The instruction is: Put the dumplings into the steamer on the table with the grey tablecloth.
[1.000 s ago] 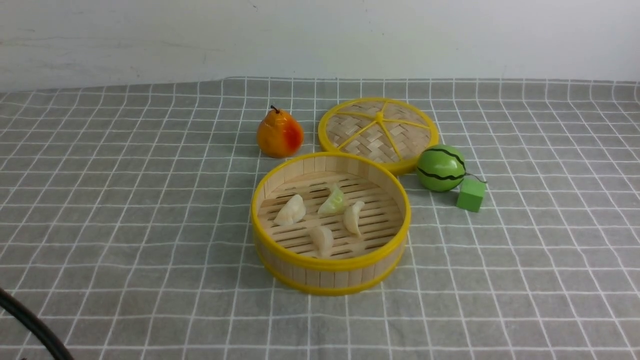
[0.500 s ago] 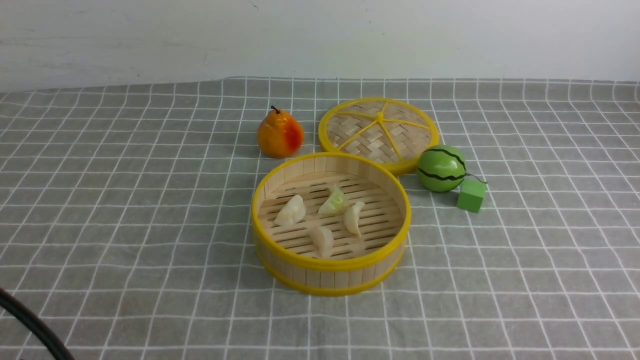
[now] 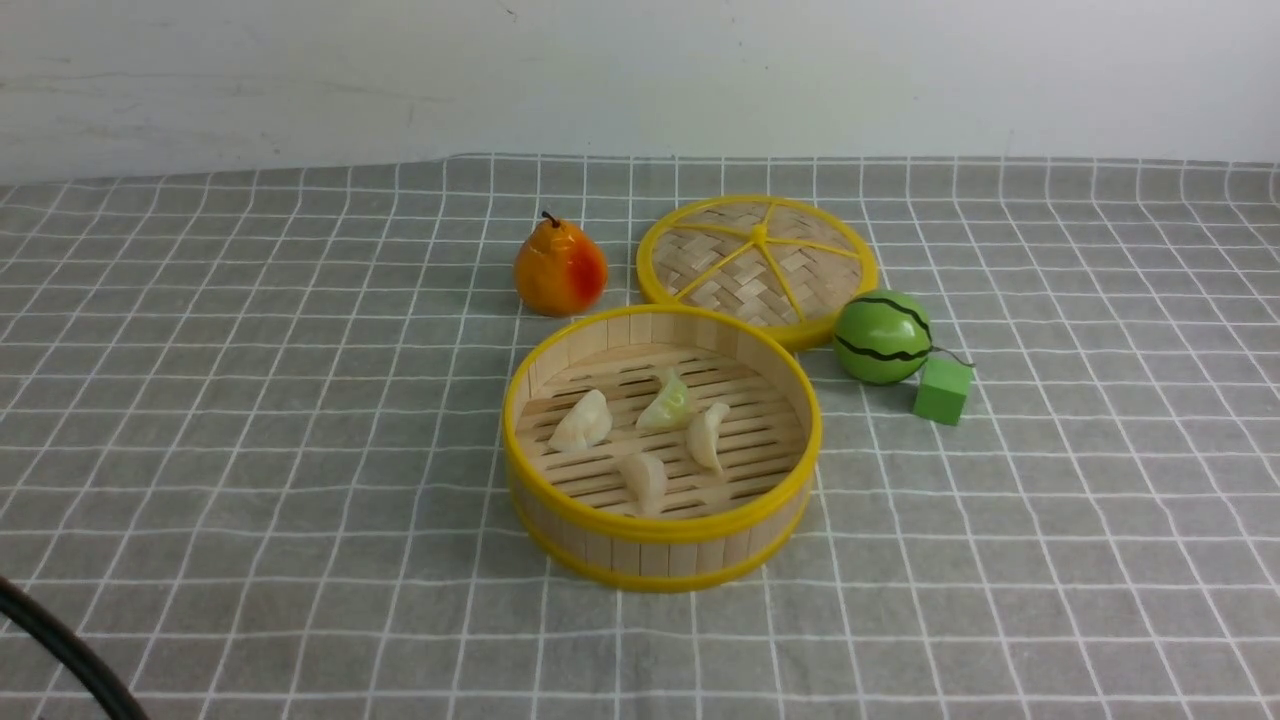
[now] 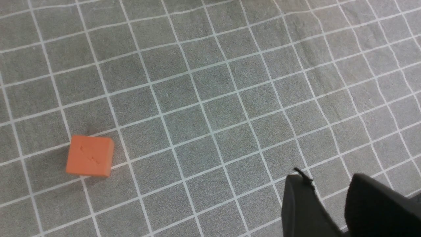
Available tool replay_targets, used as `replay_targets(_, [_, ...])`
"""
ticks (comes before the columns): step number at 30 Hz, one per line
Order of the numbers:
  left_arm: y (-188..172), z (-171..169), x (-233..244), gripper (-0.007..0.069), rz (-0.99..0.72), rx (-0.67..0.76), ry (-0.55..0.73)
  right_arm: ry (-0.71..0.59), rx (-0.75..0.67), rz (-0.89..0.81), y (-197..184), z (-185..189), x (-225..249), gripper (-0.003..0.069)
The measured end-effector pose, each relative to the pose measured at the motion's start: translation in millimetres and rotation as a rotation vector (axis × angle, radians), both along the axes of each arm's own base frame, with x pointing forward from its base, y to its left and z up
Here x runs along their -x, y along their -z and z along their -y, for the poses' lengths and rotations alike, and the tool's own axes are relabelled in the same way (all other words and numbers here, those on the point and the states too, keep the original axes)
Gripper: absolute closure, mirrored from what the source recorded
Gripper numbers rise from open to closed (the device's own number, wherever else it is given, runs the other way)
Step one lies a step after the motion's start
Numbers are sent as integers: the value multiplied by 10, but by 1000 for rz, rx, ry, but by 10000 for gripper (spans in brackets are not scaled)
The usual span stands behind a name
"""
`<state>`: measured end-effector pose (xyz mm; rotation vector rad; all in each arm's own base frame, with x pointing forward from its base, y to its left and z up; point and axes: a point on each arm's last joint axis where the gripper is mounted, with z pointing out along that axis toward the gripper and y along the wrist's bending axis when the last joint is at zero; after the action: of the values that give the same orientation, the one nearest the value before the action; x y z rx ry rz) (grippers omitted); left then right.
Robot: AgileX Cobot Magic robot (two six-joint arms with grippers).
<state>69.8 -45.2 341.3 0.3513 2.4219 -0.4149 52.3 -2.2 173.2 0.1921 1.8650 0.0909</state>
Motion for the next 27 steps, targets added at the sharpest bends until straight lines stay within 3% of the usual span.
replay_targets(16, [-4, -16, -5, 408, 25, -8, -6, 1, -2, -1, 1, 0, 0, 664])
replay_targets(19, [-7, -49, -17, 417, 140, 23, -30, 1, -2, -1, 1, 0, 0, 662])
replay_targets(22, [90, -163, 5, 504, 396, 106, -123, 1, -2, 0, 0, 0, 0, 659])
replay_targets(24, [168, -192, 11, 548, 474, 133, -161, 1, -2, 0, 0, 0, 0, 657])
replay_targets(26, [330, -271, 74, 634, 641, 186, -243, 1, -3, 0, 0, 0, 0, 656])
replay_targets(27, [486, -302, 95, 639, 697, 196, -282, 1, -3, 0, 0, 0, 0, 654])
